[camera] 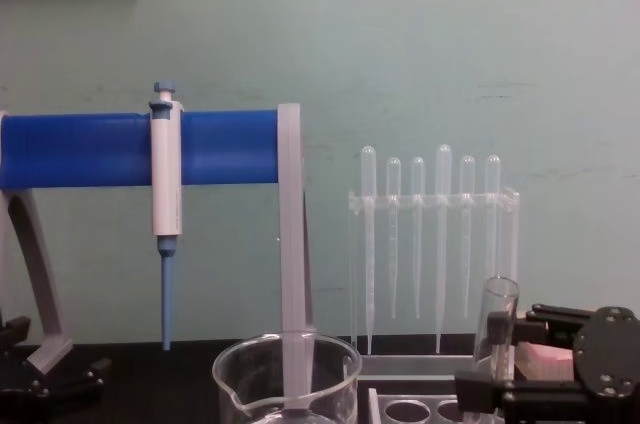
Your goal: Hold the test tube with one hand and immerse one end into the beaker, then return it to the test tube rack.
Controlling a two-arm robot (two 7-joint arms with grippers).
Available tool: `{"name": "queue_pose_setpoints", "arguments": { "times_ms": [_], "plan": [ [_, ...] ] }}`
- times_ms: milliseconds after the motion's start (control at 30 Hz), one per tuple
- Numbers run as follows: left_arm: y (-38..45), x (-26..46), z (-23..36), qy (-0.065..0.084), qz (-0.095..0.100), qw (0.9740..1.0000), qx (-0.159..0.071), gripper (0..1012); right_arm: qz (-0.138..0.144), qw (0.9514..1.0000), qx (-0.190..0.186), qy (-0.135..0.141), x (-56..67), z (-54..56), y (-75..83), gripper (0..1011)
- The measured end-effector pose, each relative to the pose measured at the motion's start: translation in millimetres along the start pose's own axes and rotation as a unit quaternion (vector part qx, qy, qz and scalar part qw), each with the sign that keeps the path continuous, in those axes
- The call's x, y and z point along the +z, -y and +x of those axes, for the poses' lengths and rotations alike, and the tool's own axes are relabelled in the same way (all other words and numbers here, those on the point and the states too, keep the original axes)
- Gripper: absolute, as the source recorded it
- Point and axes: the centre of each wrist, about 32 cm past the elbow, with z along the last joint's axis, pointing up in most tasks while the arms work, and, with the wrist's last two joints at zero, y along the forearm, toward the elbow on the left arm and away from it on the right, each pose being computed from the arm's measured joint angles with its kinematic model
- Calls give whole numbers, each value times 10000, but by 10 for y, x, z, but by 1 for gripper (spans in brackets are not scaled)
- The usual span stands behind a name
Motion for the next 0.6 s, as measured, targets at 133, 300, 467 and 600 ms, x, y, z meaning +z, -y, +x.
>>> {"name": "queue_pose_setpoints", "arguments": {
  "times_ms": [133,300,467,600],
  "plan": [
    [0,0,0,0,0,10000,0,1000,1,10000,-1,5,1,0,2,761],
    [0,0,0,0,0,10000,0,1000,1,10000,-2,10,2,0,4,600],
    [0,0,0,0,0,10000,0,1000,2,10000,-5,14,3,1,6,438],
    [0,0,0,0,0,10000,0,1000,3,10000,-7,18,3,1,8,303]
  ]
}}
